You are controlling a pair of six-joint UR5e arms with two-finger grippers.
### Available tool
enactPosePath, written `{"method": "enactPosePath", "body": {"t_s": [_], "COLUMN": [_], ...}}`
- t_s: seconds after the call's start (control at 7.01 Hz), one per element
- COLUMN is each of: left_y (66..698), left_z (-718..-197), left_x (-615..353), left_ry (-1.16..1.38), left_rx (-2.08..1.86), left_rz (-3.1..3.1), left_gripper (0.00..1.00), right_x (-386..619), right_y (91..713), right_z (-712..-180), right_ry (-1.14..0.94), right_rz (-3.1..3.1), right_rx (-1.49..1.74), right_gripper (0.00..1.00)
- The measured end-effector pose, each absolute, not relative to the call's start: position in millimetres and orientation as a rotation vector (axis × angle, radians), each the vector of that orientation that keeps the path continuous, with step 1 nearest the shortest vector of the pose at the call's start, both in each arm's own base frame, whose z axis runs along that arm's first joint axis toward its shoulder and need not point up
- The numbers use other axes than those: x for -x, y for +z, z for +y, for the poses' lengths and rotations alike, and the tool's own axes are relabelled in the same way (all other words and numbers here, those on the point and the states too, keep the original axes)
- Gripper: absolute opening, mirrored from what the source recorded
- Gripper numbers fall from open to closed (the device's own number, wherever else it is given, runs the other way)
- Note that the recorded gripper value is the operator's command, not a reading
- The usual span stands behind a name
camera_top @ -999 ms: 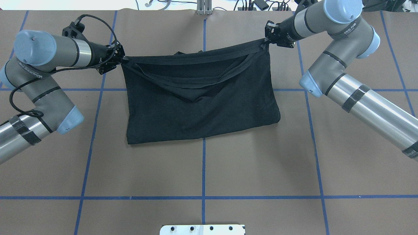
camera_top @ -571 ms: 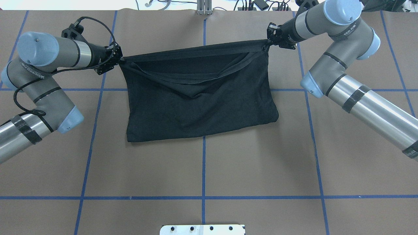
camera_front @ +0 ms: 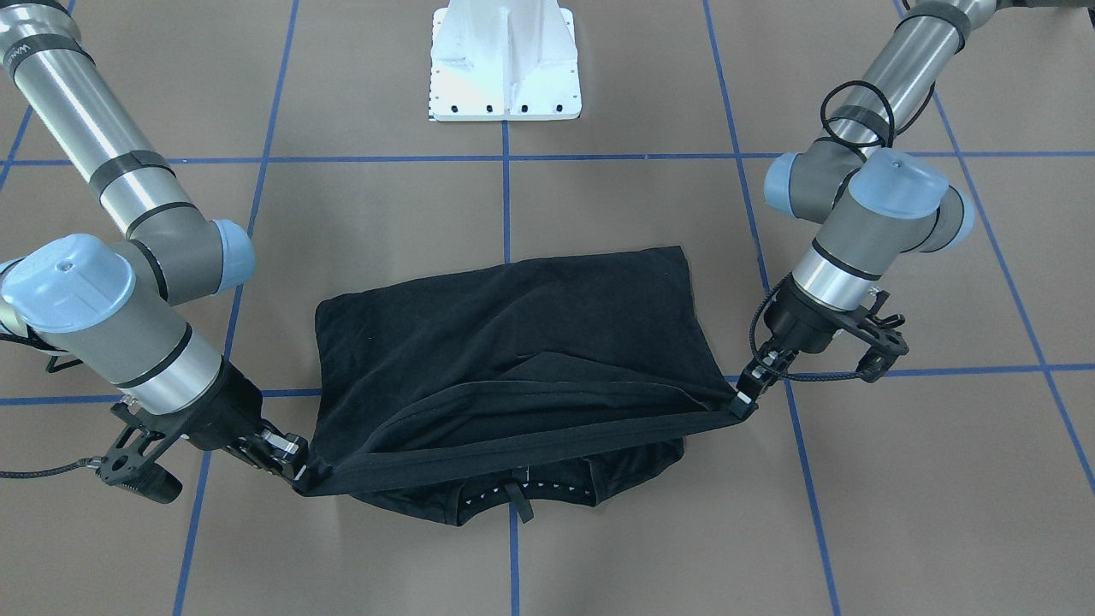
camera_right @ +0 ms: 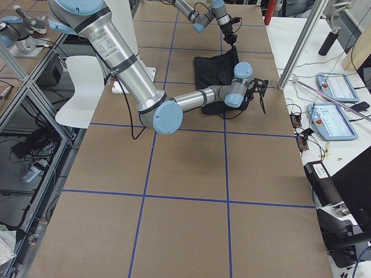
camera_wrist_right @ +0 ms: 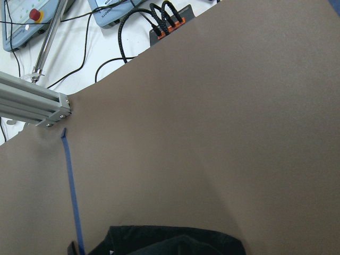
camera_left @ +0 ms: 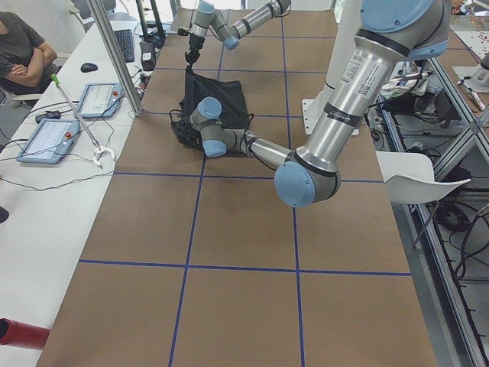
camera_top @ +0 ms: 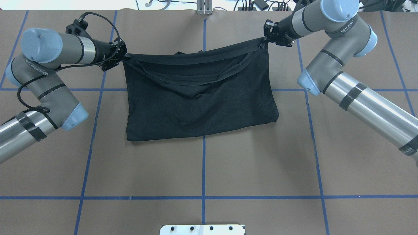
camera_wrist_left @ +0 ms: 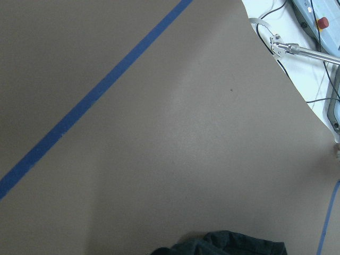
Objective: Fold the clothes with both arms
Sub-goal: 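Open both grippers and move the right gripper to the folded shirt's side edge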
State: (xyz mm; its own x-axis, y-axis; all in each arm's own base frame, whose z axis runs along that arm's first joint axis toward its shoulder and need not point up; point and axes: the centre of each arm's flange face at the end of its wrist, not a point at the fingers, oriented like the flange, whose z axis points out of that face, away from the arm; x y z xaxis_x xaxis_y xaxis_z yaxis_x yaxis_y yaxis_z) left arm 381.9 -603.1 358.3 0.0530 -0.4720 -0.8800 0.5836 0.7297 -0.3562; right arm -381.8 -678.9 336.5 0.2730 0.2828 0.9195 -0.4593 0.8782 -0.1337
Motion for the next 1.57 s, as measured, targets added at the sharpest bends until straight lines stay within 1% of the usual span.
{"method": "enactPosePath", "body": {"t_s": [0.14, 0.57, 0.86, 1.28, 1.57], "left_y": [350.0, 346.0, 336.9, 326.8, 311.4], "left_z": [-604.5, -605.1, -603.6, -601.6, -595.3], "left_x": [-383.3, -383.4, -377.5, -369.7, -362.9], "left_ry": [-0.8, -0.793, -0.787, -0.784, -0.776], "left_rx": [-0.108, -0.116, -0.125, -0.132, -0.143], "left_rz": [1.3, 1.303, 1.322, 1.338, 1.363], "left_gripper": [1.0, 1.0, 1.0, 1.0, 1.0], "right_x": [382.5, 378.5, 368.5, 361.0, 375.1], "right_y": [331.3, 330.1, 337.1, 381.2, 371.8], "right_z": [-678.6, -679.2, -676.2, -632.9, -588.0], "right_ry": [0.496, 0.485, 0.453, 0.414, 0.376], "right_rz": [-1.203, -1.21, -1.226, -1.204, -1.167], "right_rx": [-0.17, -0.157, -0.083, 0.05, 0.145], "right_gripper": [0.99, 1.0, 1.0, 1.0, 1.0]}}
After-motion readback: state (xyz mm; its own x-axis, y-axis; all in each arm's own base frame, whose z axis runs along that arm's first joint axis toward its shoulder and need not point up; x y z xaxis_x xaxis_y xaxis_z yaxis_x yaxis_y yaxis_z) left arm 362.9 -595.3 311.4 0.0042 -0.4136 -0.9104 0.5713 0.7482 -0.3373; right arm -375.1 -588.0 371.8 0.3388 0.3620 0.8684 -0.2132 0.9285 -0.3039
